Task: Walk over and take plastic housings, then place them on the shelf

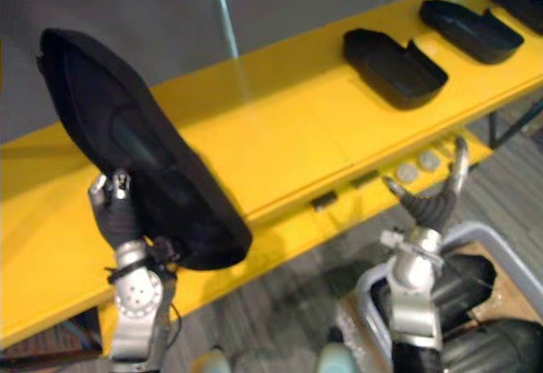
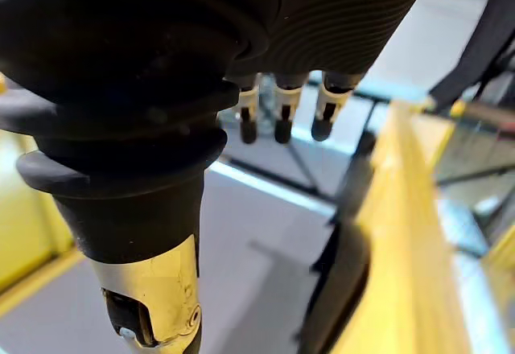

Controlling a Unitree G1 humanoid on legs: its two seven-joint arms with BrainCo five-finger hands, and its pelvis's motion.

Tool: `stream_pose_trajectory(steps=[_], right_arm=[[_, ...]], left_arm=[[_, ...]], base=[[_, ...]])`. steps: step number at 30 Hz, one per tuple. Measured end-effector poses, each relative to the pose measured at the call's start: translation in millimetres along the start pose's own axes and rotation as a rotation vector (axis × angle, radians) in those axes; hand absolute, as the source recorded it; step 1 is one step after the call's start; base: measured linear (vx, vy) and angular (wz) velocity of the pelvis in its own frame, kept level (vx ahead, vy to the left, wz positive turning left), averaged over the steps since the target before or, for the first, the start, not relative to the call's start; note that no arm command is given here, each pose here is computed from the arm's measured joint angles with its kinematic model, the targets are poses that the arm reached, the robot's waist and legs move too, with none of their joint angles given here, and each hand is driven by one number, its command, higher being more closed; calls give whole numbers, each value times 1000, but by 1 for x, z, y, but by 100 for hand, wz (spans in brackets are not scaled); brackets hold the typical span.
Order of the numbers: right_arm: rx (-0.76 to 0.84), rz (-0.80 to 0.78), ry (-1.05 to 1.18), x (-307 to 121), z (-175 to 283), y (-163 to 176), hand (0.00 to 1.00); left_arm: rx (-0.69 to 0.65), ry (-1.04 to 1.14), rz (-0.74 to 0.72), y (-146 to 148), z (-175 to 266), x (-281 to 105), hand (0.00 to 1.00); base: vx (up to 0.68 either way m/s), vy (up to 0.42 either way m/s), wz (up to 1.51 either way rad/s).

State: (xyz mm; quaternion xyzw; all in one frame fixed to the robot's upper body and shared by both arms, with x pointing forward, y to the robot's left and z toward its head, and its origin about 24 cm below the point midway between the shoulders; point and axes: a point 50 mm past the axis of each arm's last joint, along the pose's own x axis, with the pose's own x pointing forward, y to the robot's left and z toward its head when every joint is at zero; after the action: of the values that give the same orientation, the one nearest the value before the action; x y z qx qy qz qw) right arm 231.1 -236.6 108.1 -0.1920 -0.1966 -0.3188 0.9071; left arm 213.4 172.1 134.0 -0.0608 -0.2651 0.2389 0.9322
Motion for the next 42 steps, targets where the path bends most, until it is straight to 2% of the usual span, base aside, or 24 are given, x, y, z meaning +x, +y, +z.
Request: stream_pose_trajectory(steps=[3,7,11,13,14,16,19,23,26,29,34,37,42], right_arm=[[26,9,-17,-2,7,3,0],[71,13,9,-11,10,6,0],[85,43,-9,-13,15,4,0],[98,42,-28,-13,20,-1,0],[96,48,-38,-12,21,-5,0],[106,56,-41,-12,21,-6,0],[109,80,-24,-15,18,-8,0],[132,90,-16,-16,18,-7,0],[155,117,-34,-17,23,-2,0],[190,140,-46,-17,28,3,0],[206,198,-30,-29,30,3,0],[210,231,-18,-39,31,4,0],[208,263,12,-49,29,5,0]], left_arm=[[-14,-30,-5,-4,5,4,100],[64,-24,-15,-1,-3,15,100],[264,-64,-10,16,-11,59,100],[312,-98,-23,15,-7,81,100],[351,-140,-49,10,0,108,100],[384,-188,-71,3,12,136,100],[414,-288,-130,-26,57,194,100],[477,-335,-194,-62,104,240,100],[524,-240,-176,-64,113,267,100],[570,-66,-127,-42,100,282,100],[636,105,-87,-16,79,285,100],[631,124,-86,-15,77,285,100],[544,142,-45,-8,81,287,100]], base=[[-37,83,-12],[-71,168,-17],[-84,69,-38],[-76,7,-34],[-73,-6,-33],[-64,-7,-24],[-31,-7,-8],[2,-1,-3],[5,-5,-9],[-17,-9,-23],[-5,-20,-23],[10,-19,-11],[0,-24,-20]])
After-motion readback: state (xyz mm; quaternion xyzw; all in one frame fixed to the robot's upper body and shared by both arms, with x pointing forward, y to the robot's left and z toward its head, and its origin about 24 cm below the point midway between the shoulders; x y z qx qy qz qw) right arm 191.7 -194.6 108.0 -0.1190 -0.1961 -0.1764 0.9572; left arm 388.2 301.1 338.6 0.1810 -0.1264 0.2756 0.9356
